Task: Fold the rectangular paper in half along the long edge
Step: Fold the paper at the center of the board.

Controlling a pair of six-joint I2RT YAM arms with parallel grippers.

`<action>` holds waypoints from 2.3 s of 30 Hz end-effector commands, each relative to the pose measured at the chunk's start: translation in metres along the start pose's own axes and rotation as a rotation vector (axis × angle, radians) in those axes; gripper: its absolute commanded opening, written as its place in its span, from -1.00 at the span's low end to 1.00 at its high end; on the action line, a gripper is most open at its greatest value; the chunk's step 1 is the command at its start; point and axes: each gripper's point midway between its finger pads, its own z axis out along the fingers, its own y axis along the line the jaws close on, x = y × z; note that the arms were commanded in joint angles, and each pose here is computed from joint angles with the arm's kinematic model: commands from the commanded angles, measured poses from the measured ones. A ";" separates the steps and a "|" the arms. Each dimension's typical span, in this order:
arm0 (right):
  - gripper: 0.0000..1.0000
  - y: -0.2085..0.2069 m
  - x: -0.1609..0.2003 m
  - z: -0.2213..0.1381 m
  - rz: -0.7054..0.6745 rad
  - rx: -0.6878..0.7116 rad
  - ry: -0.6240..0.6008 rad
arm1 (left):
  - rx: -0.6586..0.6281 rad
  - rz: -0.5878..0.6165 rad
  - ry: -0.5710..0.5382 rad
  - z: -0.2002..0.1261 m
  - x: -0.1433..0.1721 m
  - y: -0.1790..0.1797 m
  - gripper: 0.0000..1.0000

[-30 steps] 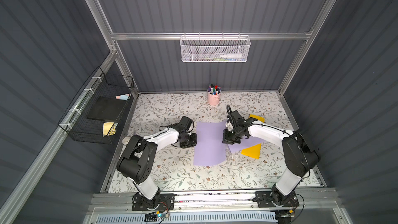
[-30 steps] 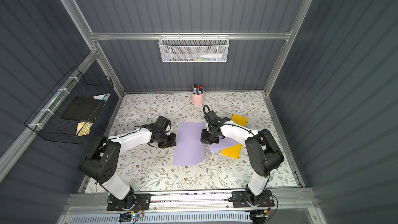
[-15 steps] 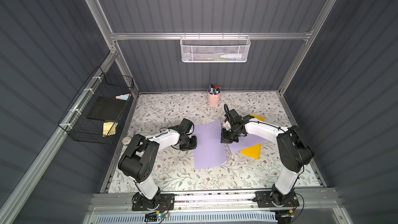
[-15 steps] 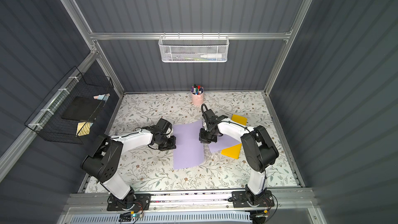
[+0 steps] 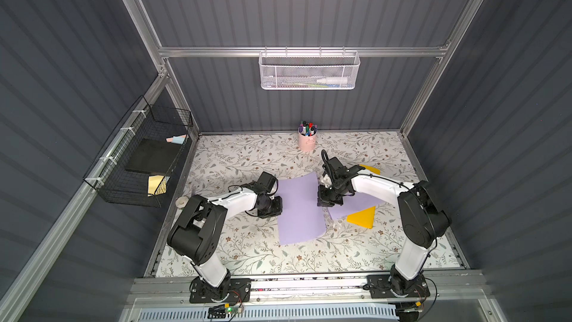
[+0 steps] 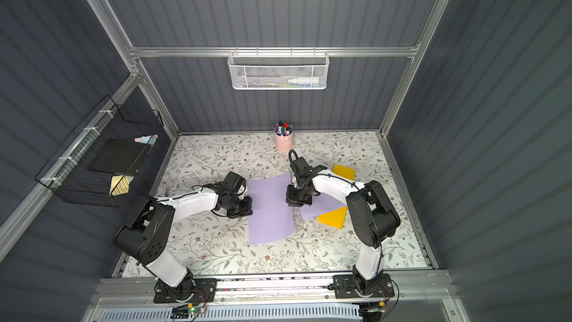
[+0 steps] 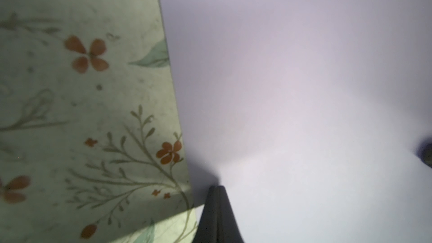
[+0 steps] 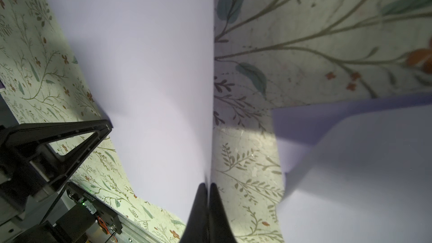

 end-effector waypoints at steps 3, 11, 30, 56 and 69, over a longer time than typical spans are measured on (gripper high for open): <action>-1.00 0.038 0.002 -0.013 -0.053 -0.059 -0.024 | -0.070 -0.035 0.038 0.008 0.015 0.019 -1.00; -1.00 0.083 0.013 0.008 -0.117 -0.120 0.008 | -0.072 -0.036 0.043 0.009 0.015 0.020 -1.00; -1.00 0.118 0.022 0.062 -0.099 -0.134 0.060 | -0.073 -0.037 0.034 0.005 0.014 0.019 -1.00; -1.00 0.125 0.021 0.085 -0.128 -0.116 0.064 | -0.103 -0.061 0.001 -0.014 0.018 0.024 -1.00; -1.00 0.122 0.018 0.089 -0.111 -0.080 0.063 | -0.122 -0.070 0.027 -0.004 0.028 0.034 -1.00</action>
